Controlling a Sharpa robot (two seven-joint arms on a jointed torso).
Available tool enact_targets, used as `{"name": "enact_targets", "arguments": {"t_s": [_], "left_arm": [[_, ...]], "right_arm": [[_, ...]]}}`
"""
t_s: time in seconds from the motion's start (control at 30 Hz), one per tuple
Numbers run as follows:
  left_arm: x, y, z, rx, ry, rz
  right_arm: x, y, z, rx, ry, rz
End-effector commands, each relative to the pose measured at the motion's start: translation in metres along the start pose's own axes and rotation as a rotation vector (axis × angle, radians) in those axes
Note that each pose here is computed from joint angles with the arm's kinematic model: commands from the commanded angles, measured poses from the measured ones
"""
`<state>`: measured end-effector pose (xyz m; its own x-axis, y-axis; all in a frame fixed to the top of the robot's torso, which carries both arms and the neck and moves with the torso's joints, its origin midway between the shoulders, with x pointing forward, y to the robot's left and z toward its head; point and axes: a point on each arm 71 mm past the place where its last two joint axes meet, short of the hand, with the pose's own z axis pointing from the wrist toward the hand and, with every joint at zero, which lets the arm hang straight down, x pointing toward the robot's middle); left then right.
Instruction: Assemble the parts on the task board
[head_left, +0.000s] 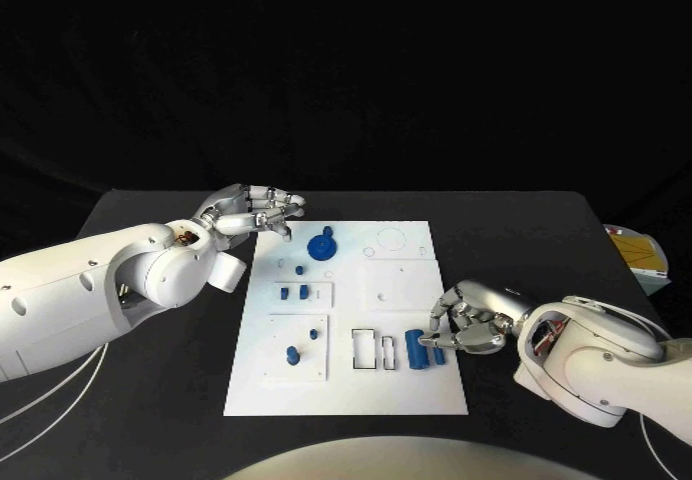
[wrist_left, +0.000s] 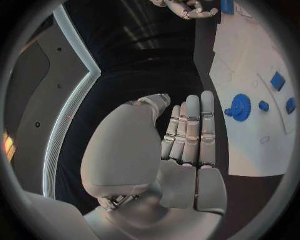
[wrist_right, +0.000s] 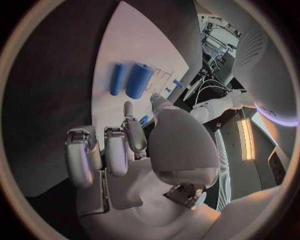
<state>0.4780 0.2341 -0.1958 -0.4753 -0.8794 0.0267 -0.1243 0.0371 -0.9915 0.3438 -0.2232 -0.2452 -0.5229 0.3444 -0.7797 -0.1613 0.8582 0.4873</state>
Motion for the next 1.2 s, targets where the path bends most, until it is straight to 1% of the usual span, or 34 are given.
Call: {"name": "enact_targets", "arguments": {"t_s": [0.03,0.23,0.47,0.73,0.97,1.2], "left_arm": [[0.0026,-0.0011,0.0000,0.012,0.013,-0.005],[0.0021,-0.0011,-0.0010,0.011,0.013,-0.005],[0.0012,-0.0011,-0.0018,0.009,0.012,-0.005],[0.0011,-0.0009,-0.0022,0.008,0.015,-0.006],[0.0014,-0.0007,-0.0023,0.005,0.020,-0.007],[0.0013,-0.0006,-0.0026,0.004,0.020,-0.007]], "right_arm": [[0.006,-0.001,0.001,0.037,0.014,-0.066],[0.018,0.003,0.004,0.037,0.046,-0.083],[0.027,0.007,0.008,0.036,0.058,-0.098],[0.033,0.010,0.014,0.045,0.050,-0.124],[0.041,0.015,0.019,0.050,0.034,-0.111],[0.042,0.015,0.021,0.054,0.021,-0.106]]}}
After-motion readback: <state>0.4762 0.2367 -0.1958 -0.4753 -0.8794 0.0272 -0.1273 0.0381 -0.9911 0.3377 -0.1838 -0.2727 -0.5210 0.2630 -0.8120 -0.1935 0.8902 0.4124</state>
